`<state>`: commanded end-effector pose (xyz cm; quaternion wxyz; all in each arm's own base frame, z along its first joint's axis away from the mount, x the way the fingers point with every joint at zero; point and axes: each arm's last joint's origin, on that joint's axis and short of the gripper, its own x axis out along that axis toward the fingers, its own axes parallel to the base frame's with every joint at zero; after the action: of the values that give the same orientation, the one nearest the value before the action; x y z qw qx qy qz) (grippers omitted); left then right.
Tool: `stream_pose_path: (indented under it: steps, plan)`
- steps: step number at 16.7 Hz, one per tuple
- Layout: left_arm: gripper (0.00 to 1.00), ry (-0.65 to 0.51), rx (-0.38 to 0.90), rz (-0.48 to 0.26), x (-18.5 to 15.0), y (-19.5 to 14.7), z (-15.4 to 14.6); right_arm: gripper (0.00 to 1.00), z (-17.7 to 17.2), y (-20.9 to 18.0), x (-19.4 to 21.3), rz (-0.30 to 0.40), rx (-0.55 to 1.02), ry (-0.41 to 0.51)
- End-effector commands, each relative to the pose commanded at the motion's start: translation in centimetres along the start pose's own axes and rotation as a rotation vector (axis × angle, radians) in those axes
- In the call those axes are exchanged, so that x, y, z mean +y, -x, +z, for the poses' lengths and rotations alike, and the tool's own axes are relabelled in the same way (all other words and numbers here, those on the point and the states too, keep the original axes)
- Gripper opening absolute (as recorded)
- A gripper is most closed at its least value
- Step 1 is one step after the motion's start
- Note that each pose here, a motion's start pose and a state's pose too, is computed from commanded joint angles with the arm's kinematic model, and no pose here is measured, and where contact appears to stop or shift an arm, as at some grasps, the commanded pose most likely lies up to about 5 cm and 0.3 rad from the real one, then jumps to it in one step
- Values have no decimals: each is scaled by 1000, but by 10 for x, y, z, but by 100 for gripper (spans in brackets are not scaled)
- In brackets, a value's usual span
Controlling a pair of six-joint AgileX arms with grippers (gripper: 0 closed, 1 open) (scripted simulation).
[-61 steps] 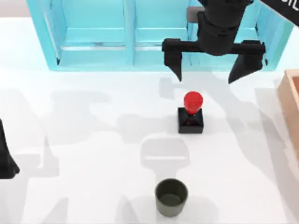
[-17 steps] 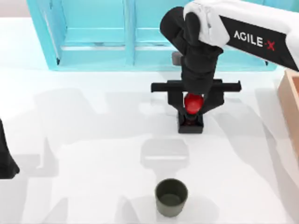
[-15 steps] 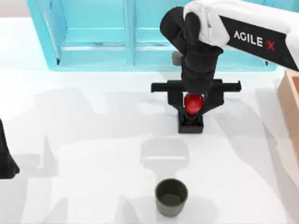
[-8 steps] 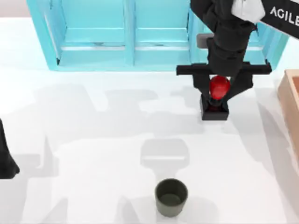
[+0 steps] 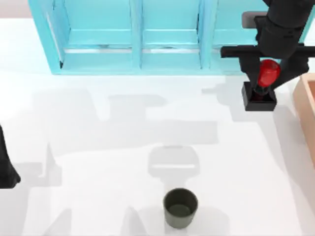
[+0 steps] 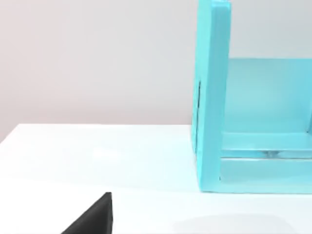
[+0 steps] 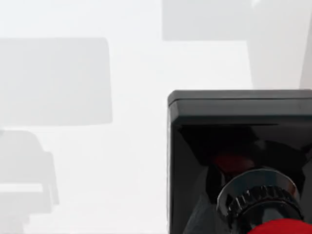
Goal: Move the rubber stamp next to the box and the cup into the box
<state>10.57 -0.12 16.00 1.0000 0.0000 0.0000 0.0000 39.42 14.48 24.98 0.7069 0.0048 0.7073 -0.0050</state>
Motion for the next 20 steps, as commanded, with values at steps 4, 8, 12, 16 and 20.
stream_pose_path:
  steps: [4, 8, 12, 16, 20]
  plan:
    - [100, 0, 0, 0, 0, 0, 0, 0, -7, 1, 1, -5, 8, -2]
    - [100, 0, 0, 0, 0, 0, 0, 0, -44, 11, -3, -14, 20, 3]
    - [100, 0, 0, 0, 0, 0, 0, 0, -96, 24, -12, -8, 8, 7]
    - [100, 0, 0, 0, 0, 0, 0, 0, -146, 24, -25, -8, 3, 4]
    - [100, 0, 0, 0, 0, 0, 0, 0, -160, 22, -30, -6, 3, 2]
